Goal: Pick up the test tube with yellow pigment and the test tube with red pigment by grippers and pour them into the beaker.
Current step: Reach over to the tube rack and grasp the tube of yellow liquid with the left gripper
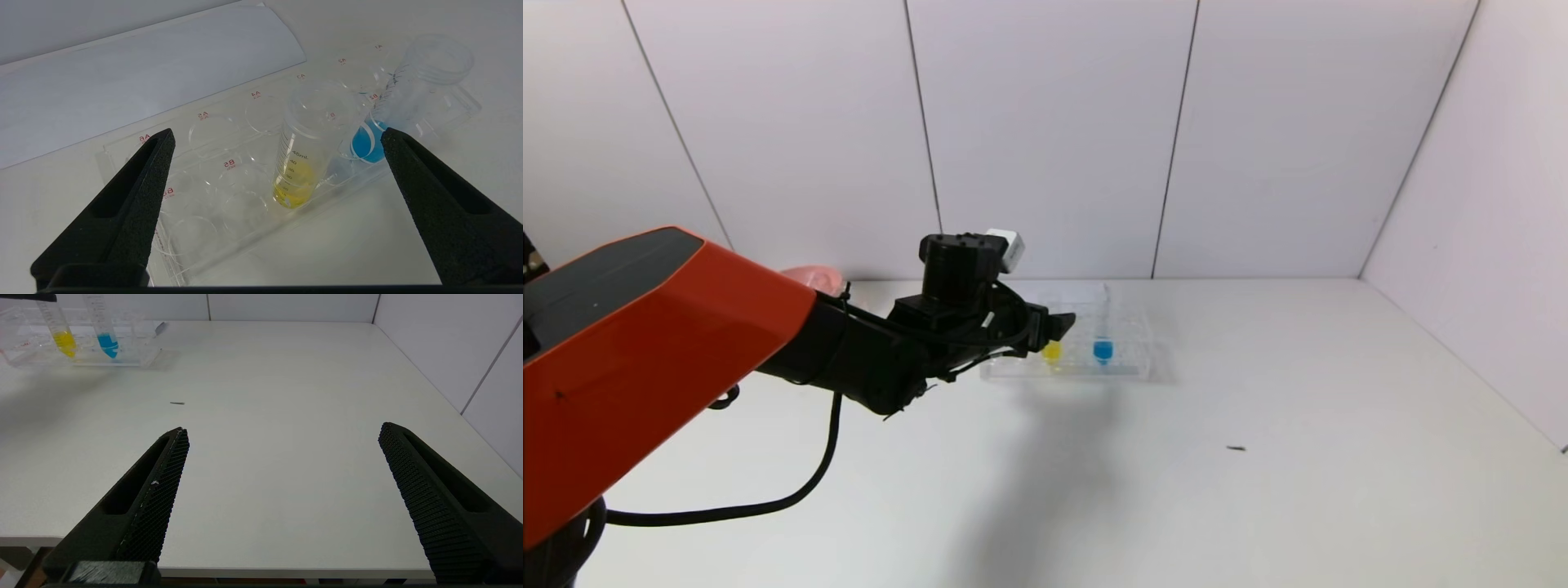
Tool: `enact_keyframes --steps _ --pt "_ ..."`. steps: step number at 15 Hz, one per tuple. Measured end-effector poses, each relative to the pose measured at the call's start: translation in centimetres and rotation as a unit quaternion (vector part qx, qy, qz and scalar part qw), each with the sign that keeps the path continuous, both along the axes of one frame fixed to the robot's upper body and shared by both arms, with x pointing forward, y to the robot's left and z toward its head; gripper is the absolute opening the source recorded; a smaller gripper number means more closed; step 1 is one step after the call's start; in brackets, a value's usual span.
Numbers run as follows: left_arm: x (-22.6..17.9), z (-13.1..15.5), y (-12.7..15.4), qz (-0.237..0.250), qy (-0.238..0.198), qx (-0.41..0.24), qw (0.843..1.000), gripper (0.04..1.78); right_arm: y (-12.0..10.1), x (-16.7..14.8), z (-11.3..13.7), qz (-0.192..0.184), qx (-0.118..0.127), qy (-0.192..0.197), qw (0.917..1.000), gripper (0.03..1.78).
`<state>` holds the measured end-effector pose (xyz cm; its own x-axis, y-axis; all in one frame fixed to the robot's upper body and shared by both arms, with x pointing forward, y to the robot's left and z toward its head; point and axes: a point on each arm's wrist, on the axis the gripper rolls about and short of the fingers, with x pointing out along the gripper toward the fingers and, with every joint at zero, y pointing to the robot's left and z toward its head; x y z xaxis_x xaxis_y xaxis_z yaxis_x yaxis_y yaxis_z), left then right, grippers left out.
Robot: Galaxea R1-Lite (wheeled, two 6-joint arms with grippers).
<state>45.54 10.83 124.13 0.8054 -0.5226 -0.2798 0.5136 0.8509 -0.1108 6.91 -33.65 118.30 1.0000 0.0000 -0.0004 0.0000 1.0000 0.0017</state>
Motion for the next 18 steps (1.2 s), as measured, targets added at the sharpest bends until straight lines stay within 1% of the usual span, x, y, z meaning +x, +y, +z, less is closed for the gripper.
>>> enact_keyframes --steps 10,15,16,18 --pt "0.96 -0.95 -0.6 -0.001 0.006 0.005 1.0 1.76 0.0 0.0 0.0 0.0 0.0 0.0 1.0 1.7" --pt "1.12 -0.93 -0.75 -0.002 0.007 0.006 1.0 1.76 0.0 0.0 0.0 0.0 0.0 0.0 1.0 1.7" --pt "1.12 -0.93 -0.78 -0.002 0.007 0.007 1.0 1.76 0.0 0.0 0.0 0.0 0.0 0.0 1.0 1.7" --pt "1.1 -0.94 -0.86 -0.004 0.006 0.008 1.0 1.67 0.0 0.0 0.0 0.0 0.0 0.0 1.0 1.7"
